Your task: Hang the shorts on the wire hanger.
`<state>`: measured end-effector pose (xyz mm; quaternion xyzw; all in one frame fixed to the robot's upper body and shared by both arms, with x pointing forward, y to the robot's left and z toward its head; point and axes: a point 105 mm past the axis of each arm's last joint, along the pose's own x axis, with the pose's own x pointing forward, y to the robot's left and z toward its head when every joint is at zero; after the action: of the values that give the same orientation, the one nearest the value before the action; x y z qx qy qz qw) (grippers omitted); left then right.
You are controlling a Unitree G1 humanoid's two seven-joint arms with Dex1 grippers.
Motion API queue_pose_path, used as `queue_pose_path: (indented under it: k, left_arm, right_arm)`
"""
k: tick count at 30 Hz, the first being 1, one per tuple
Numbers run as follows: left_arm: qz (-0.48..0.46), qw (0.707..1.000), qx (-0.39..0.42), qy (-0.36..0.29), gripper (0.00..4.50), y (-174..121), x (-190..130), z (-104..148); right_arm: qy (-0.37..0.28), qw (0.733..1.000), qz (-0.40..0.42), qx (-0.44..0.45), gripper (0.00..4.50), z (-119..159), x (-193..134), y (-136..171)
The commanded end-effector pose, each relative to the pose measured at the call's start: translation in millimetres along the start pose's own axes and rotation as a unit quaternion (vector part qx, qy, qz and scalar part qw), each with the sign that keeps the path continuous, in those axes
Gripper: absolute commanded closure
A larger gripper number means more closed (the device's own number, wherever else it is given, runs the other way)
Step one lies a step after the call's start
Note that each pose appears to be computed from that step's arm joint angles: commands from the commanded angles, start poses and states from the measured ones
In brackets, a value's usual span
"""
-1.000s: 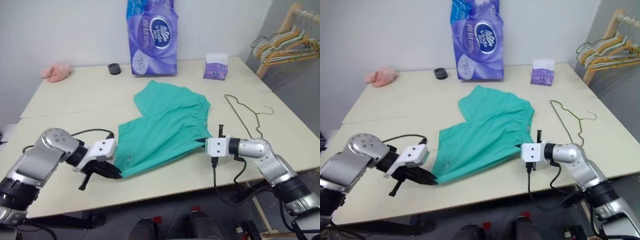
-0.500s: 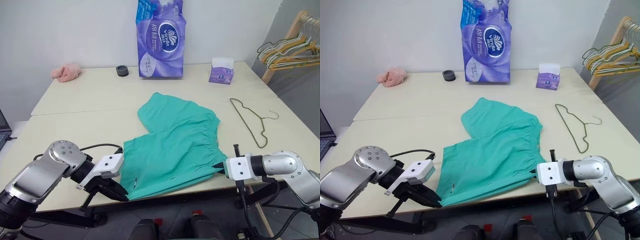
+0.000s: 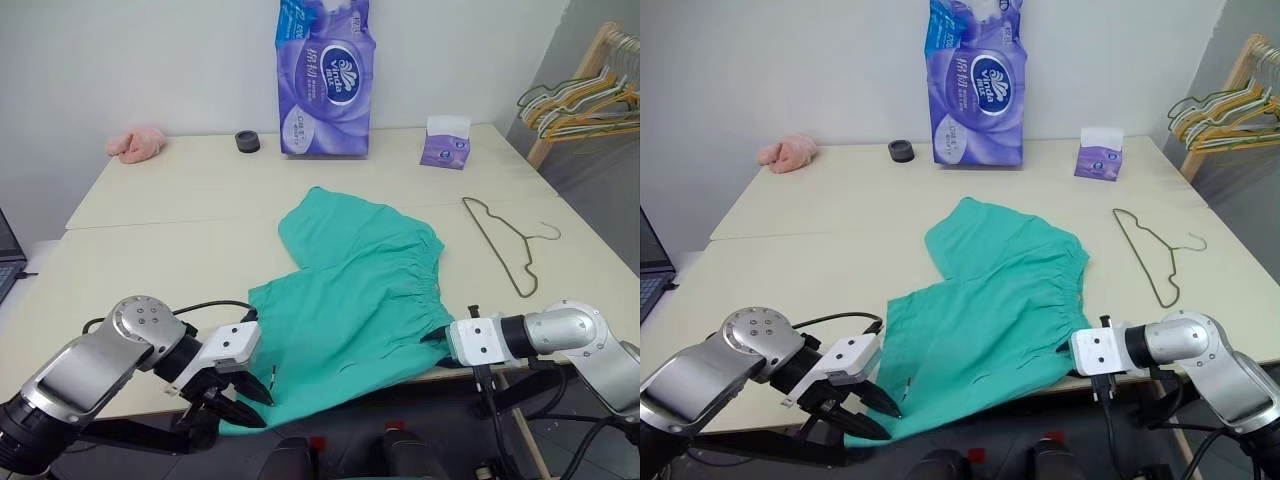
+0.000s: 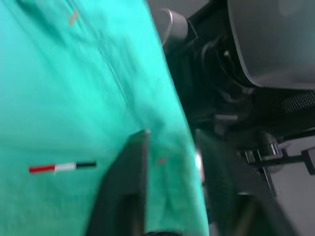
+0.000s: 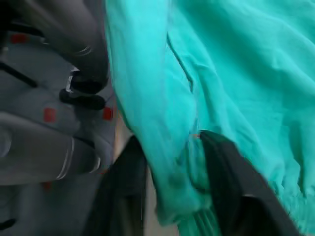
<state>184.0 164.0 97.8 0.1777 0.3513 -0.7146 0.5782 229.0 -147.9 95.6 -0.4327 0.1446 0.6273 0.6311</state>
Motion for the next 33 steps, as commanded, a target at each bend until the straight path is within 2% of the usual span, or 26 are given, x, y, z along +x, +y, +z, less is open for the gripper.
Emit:
queue_pose_path:
  k: [1, 3, 5, 6, 7, 10, 12, 14, 18, 20, 22, 24, 27, 30, 33]
  left_arm:
    - [0.008, 1.0, 0.011, -0.014, 1.66, 1, -2, 10]
    - [0.022, 0.999, 0.017, -0.034, 1.04, 5, -5, 17]
    - [0.038, 0.995, 0.033, -0.088, 0.42, 12, -11, 36]
    - [0.049, 0.99, 0.04, -0.125, 0.11, 17, -17, 49]
    - [0.065, 0.985, 0.049, -0.154, 0.02, 22, -23, 60]
    - [0.131, 0.965, 0.073, -0.216, 0.02, 45, -36, 88]
    - [0.159, 0.954, 0.085, -0.239, 0.02, 53, -40, 100]
    - [0.187, 0.945, 0.09, -0.253, 0.02, 62, -41, 109]
    - [0.259, 0.919, 0.111, -0.274, 0.02, 84, -40, 127]
    - [0.278, 0.912, 0.125, -0.276, 0.02, 89, -35, 131]
    - [0.249, 0.917, 0.14, -0.277, 0.02, 83, -25, 136]
    - [0.231, 0.921, 0.149, -0.275, 0.02, 80, -20, 139]
    - [0.222, 0.923, 0.154, -0.276, 0.02, 81, -19, 141]
    - [0.227, 0.918, 0.159, -0.284, 0.02, 86, -18, 147]
    - [0.22, 0.919, 0.163, -0.285, 0.02, 86, -16, 149]
  right_arm:
    - [0.01, 1.0, 0.005, -0.012, 1.43, 8, -19, -4]
    - [0.009, 1.0, -0.007, 0.002, 0.76, 12, -31, -9]
    - [-0.005, 0.999, -0.036, 0.028, 0.06, 16, -43, -20]
    - [-0.016, 0.996, -0.064, 0.052, 0.0, 17, -52, -29]
    - [-0.031, 0.992, -0.096, 0.075, 0.0, 18, -60, -39]
    - [-0.055, 0.966, -0.22, 0.127, 0.0, 7, -87, -69]
    - [-0.06, 0.949, -0.268, 0.155, 0.0, -2, -97, -76]
    - [-0.062, 0.921, -0.32, 0.212, 0.0, -18, -106, -83]
    - [-0.049, 0.833, -0.429, 0.348, 0.0, -64, -115, -91]
    - [0.0, 0.796, -0.472, 0.379, 0.0, -90, -116, -92]
    - [0.025, 0.735, -0.517, 0.439, 0.0, -123, -119, -91]
    - [0.037, 0.695, -0.544, 0.469, 0.0, -142, -121, -92]
    - [0.051, 0.7, -0.553, 0.45, 0.0, -154, -123, -97]
    - [0.054, 0.675, -0.537, 0.503, 0.0, -177, -117, -95]
    - [0.086, 0.672, -0.536, 0.504, 0.0, -192, -115, -94]
